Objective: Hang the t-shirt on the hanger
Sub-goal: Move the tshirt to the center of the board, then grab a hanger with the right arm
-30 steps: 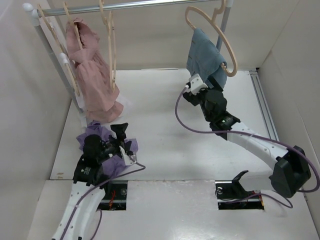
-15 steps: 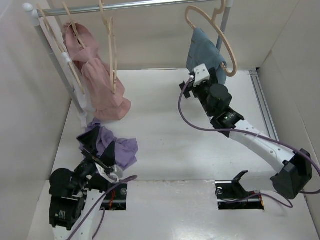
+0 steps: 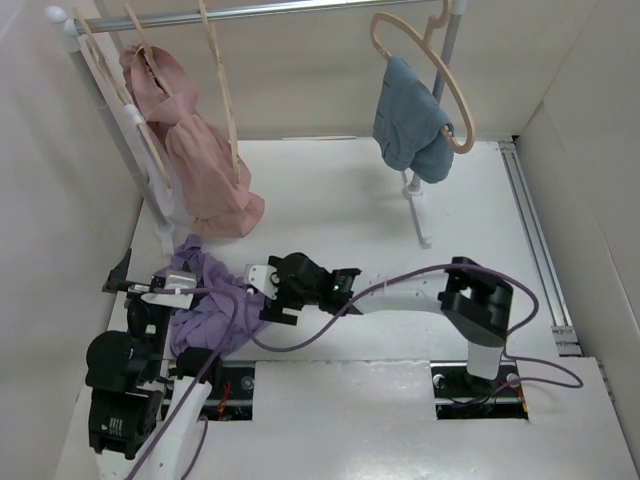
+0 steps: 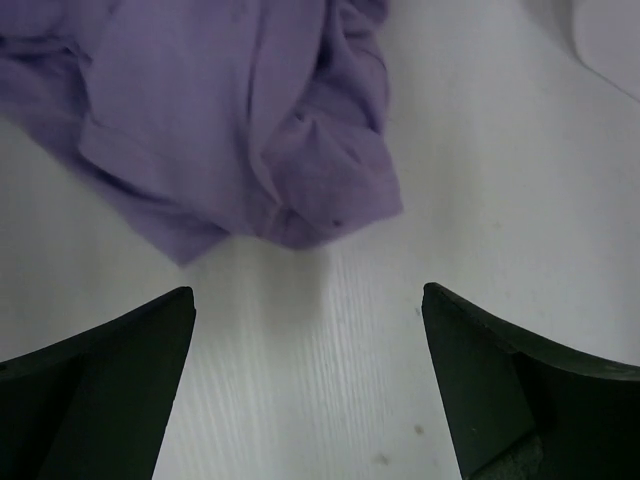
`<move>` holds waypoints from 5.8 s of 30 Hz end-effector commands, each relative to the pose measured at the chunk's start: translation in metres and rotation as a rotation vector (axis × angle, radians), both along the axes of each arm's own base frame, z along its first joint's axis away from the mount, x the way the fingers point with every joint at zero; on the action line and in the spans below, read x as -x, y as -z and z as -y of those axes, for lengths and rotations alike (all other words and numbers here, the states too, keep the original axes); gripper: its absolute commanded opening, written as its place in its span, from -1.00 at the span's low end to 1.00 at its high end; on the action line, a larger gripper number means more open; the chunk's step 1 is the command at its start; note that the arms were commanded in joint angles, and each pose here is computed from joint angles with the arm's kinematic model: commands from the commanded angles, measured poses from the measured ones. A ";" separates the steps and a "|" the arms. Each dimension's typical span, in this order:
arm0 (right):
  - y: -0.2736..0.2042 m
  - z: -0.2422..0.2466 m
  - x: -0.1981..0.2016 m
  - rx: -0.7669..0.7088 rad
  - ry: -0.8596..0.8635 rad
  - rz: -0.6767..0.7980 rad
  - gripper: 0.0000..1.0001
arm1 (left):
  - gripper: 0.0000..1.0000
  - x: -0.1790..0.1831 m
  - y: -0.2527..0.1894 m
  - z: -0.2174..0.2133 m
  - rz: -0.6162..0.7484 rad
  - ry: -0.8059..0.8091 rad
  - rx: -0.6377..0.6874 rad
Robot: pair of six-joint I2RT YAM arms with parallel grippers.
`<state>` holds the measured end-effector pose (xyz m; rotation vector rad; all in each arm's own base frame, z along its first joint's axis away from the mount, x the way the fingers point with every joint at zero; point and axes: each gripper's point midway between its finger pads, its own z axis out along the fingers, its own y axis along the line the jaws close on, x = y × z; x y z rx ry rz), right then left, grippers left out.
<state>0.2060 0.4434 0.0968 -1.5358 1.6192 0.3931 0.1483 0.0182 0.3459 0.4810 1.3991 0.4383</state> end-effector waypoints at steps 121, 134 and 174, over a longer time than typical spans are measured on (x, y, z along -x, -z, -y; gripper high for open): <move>0.037 0.219 -0.139 -0.072 0.953 -0.701 -1.00 | -0.10 0.009 0.322 0.242 -1.086 1.544 -0.744; 0.026 0.298 -0.111 -0.027 1.173 -0.646 -1.00 | -1.00 -0.022 0.332 0.108 -1.120 1.220 -1.088; -0.455 0.080 -0.074 -0.862 0.229 0.007 0.97 | 1.00 -0.072 0.147 0.151 -0.553 0.667 -0.184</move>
